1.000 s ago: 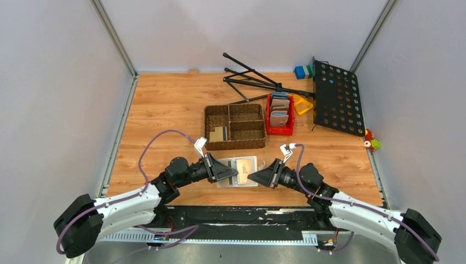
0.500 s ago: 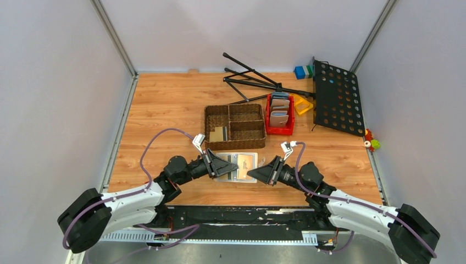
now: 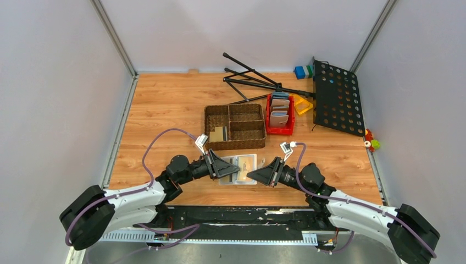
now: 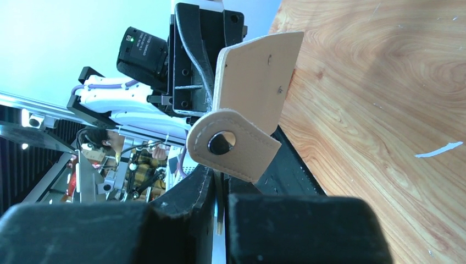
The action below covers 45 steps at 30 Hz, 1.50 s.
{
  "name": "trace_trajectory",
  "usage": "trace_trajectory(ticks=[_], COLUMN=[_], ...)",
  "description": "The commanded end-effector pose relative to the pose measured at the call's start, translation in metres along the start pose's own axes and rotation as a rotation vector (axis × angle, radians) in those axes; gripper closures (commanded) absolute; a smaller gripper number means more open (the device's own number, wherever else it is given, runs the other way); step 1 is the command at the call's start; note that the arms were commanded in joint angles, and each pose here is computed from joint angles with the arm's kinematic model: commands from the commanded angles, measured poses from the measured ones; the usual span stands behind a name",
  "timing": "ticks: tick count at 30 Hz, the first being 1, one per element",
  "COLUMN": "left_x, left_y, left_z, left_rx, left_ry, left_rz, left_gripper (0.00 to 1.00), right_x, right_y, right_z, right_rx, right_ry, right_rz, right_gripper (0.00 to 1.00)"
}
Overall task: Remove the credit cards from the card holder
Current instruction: Remove the credit card from the card holder.
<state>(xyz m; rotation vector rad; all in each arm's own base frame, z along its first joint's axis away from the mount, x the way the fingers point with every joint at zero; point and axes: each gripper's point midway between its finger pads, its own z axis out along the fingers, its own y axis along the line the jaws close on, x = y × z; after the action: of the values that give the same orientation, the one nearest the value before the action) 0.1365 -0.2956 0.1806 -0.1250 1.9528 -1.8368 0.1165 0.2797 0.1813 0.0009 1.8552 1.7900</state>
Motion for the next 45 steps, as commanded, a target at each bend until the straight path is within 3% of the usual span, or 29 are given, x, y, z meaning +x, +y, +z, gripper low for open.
trace_trajectory(ticks=[1, 9, 14, 22, 33, 37, 40, 45], left_x=[0.02, 0.021, 0.018, 0.016, 0.026, 0.027, 0.027, 0.026], left_y=[-0.03, -0.026, -0.051, -0.07, -0.078, -0.077, -0.079, -0.073], left_z=[0.003, 0.003, -0.003, -0.012, -0.01, -0.01, -0.01, -0.01], left_rx=[0.088, 0.072, 0.193, 0.309, 0.366, 0.373, 0.387, 0.373], left_ry=[0.126, 0.133, 0.11, 0.095, 0.172, 0.183, 0.184, 0.163], left_rz=[0.037, 0.038, 0.011, 0.014, 0.005, -0.001, -0.01, -0.019], left_gripper=[0.7, 0.71, 0.84, 0.91, 0.9, 0.84, 0.87, 0.95], right_x=[-0.001, 0.0, 0.001, 0.001, -0.002, -0.003, -0.003, -0.005], right_y=[0.035, 0.029, 0.005, -0.011, 0.011, 0.018, 0.015, 0.01], right_z=[-0.002, -0.004, -0.002, -0.005, -0.005, -0.006, -0.006, -0.008], right_rx=[-0.129, -0.11, -0.011, 0.047, -0.054, -0.084, -0.07, -0.056], right_ry=[0.004, -0.001, -0.002, -0.02, -0.022, -0.026, -0.02, -0.043], right_rz=[-0.037, -0.032, -0.01, 0.012, 0.0, 0.0, -0.001, 0.018], right_gripper=[1.0, 1.0, 1.0, 0.96, 0.87, 0.95, 0.98, 0.83])
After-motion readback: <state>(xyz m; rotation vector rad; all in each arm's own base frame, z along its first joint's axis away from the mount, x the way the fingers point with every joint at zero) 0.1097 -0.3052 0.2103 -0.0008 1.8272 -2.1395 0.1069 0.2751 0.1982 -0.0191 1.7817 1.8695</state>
